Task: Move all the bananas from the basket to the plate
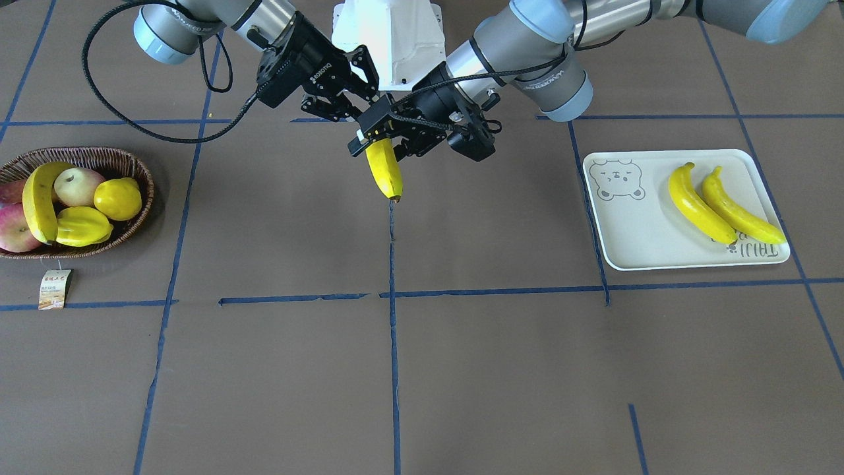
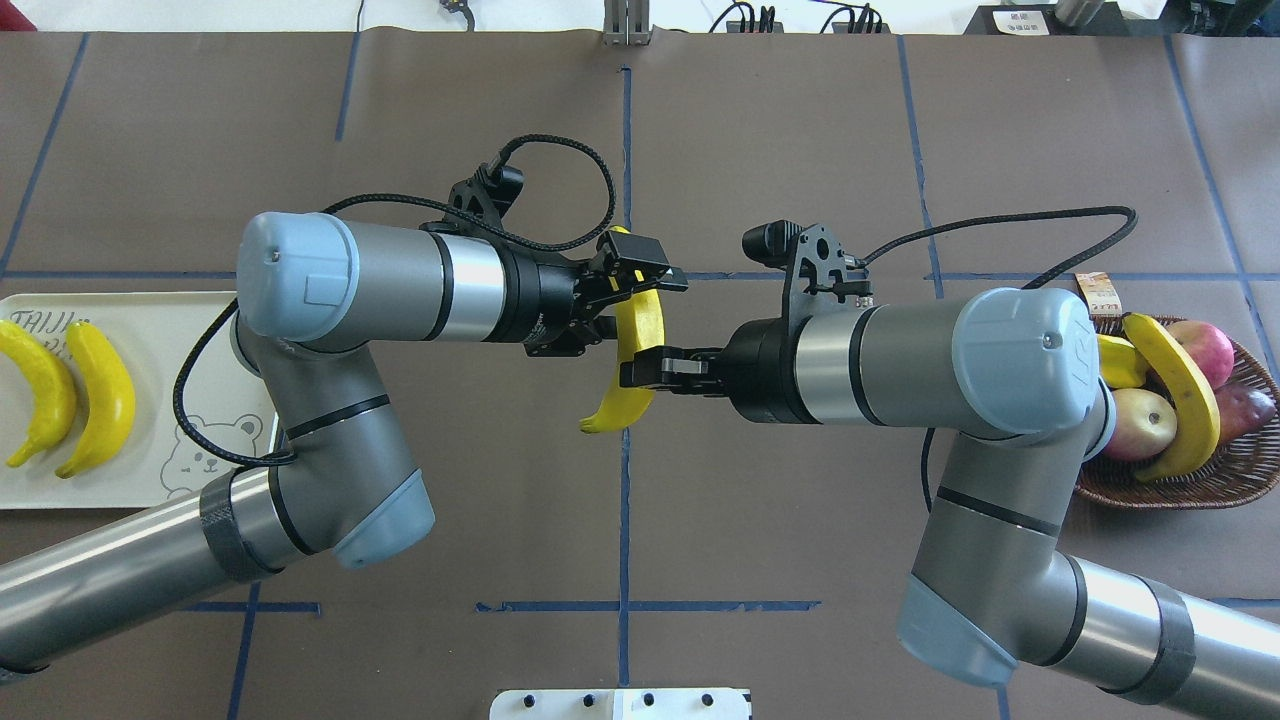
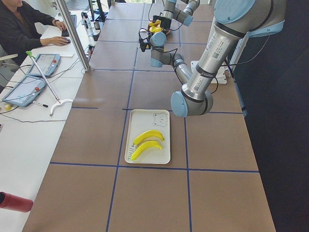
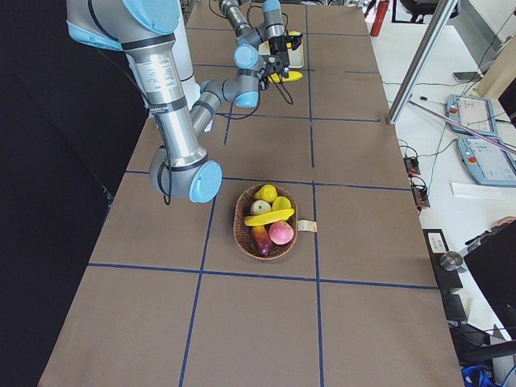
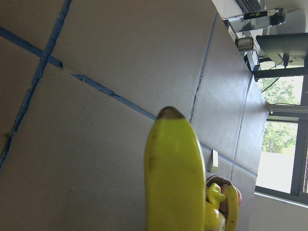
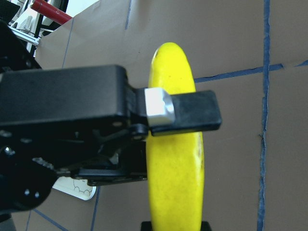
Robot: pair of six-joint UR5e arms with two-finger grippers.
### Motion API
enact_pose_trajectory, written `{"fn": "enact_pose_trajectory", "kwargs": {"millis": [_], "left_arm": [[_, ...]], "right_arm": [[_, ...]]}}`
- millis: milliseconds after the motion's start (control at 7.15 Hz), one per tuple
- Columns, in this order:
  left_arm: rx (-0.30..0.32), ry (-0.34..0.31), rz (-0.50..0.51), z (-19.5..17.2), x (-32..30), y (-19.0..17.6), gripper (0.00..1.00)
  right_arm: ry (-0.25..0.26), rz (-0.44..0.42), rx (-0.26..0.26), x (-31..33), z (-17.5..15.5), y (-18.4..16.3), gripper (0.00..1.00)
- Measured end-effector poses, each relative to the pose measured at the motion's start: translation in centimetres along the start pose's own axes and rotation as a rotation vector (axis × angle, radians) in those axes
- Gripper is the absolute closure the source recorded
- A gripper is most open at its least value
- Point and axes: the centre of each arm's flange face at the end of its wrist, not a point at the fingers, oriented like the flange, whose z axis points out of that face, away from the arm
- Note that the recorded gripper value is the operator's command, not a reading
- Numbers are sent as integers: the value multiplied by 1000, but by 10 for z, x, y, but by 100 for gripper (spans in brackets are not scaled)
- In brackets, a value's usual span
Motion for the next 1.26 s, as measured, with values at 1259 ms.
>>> {"fn": "enact_pose_trajectory", "kwargs": {"millis": [1259], "left_arm": [[101, -239, 106, -76, -62, -111, 100]], "right_arm": [[58, 15, 28, 24, -53, -3, 0]]}}
